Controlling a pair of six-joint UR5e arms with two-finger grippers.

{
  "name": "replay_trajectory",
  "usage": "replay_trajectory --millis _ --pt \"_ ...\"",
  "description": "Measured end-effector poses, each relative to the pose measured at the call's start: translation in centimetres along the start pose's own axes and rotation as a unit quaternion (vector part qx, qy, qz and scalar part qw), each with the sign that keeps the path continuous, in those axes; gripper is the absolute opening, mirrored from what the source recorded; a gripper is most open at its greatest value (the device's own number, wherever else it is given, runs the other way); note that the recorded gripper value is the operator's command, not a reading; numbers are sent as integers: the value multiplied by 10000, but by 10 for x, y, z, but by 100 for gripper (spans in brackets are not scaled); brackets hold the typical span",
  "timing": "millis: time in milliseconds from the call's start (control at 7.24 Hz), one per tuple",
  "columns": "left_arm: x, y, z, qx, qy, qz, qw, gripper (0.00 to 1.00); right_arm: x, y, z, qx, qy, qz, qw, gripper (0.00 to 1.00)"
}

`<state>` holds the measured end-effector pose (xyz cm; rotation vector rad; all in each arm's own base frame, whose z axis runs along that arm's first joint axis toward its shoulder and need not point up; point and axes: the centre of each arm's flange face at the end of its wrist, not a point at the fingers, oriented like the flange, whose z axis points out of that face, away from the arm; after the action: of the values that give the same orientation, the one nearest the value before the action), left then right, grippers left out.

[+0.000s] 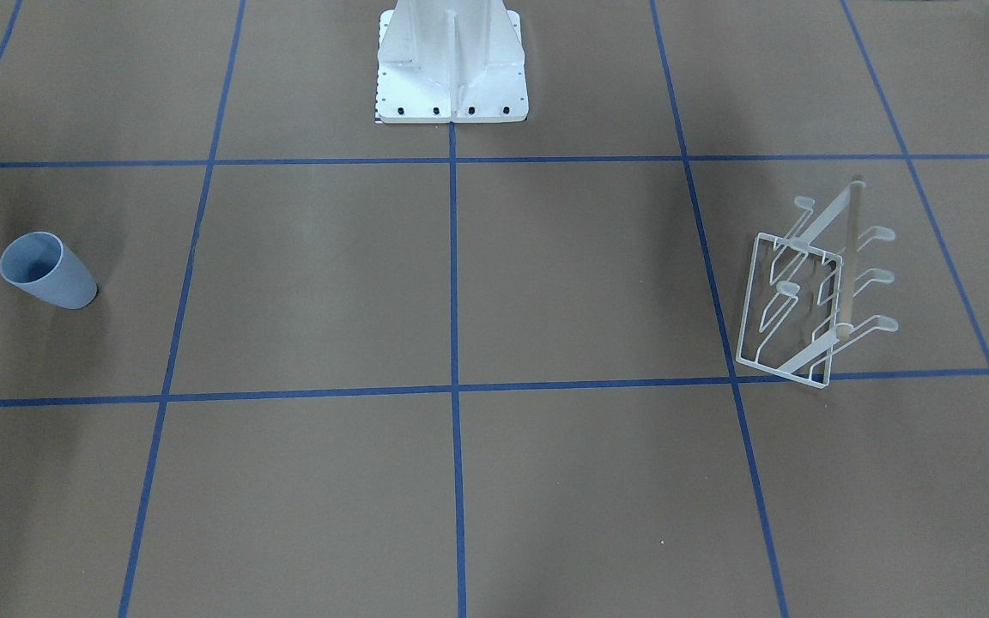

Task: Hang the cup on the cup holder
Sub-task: 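Reach the right gripper down to the light blue cup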

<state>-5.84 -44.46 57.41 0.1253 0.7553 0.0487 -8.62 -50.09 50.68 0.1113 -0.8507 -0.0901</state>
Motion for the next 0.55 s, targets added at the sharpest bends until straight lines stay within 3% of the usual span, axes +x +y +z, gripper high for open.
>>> replay_trajectory --millis 553 --pt "1 0 -1 5 0 5 10000 98 -23 22 50 -468 -37 -119 9988 100"
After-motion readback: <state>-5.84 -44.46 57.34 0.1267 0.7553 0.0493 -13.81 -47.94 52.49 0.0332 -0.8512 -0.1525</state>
